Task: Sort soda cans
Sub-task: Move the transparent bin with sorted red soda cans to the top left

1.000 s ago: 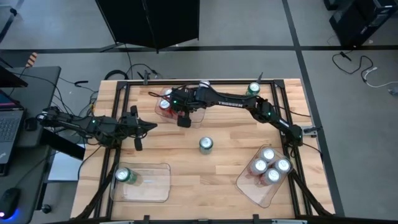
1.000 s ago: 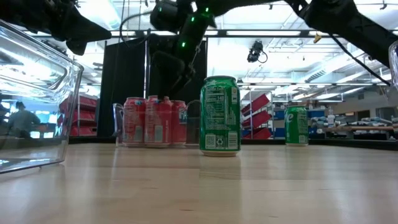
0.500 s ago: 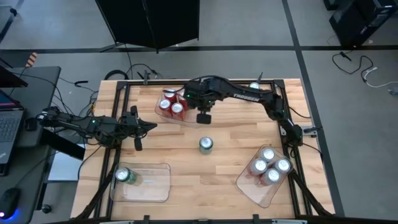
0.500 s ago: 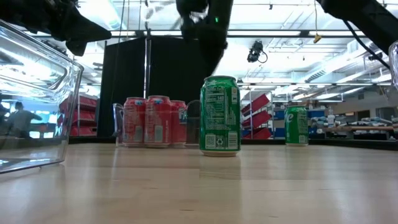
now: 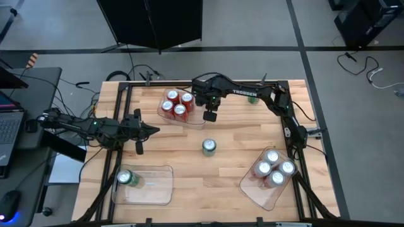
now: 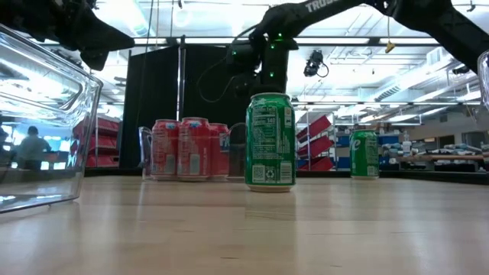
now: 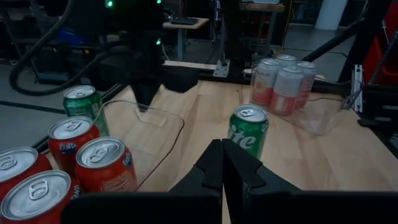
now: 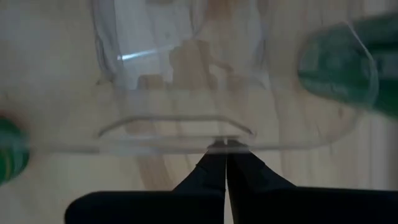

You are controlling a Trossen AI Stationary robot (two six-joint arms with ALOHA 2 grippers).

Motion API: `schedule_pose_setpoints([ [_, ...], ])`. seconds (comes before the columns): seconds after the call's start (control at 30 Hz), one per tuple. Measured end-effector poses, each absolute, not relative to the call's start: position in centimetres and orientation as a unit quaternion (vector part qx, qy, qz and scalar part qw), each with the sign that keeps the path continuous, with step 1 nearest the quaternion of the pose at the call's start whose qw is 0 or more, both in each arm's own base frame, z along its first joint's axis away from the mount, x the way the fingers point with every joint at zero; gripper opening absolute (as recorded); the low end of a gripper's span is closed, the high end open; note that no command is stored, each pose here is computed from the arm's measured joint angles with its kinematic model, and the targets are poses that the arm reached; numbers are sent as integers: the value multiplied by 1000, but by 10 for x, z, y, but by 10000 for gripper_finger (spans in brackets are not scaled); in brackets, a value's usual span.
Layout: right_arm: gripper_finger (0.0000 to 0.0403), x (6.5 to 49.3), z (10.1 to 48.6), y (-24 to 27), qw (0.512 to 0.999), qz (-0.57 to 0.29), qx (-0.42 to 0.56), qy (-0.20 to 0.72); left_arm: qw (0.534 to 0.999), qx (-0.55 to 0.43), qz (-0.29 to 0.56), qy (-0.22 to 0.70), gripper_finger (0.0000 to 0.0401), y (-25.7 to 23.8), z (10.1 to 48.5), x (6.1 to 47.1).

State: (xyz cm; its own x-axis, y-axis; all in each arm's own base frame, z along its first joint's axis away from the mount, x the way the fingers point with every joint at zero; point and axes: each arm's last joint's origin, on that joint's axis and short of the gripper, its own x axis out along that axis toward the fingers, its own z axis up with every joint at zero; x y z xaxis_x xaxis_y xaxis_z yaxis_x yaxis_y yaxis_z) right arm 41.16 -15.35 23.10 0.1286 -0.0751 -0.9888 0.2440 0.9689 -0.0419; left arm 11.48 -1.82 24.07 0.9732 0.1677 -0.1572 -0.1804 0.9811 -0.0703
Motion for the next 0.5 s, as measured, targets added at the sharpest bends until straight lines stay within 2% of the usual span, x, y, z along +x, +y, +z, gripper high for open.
schedule_pose_setpoints([
  [0.3,0,435,227,-170,834,-138,51,531,990,-38,82,104,3,-20,235,120],
  [0.5,0,445,227,-171,862,-112,43,493,988,-40,100,114,3,-19,231,132],
])
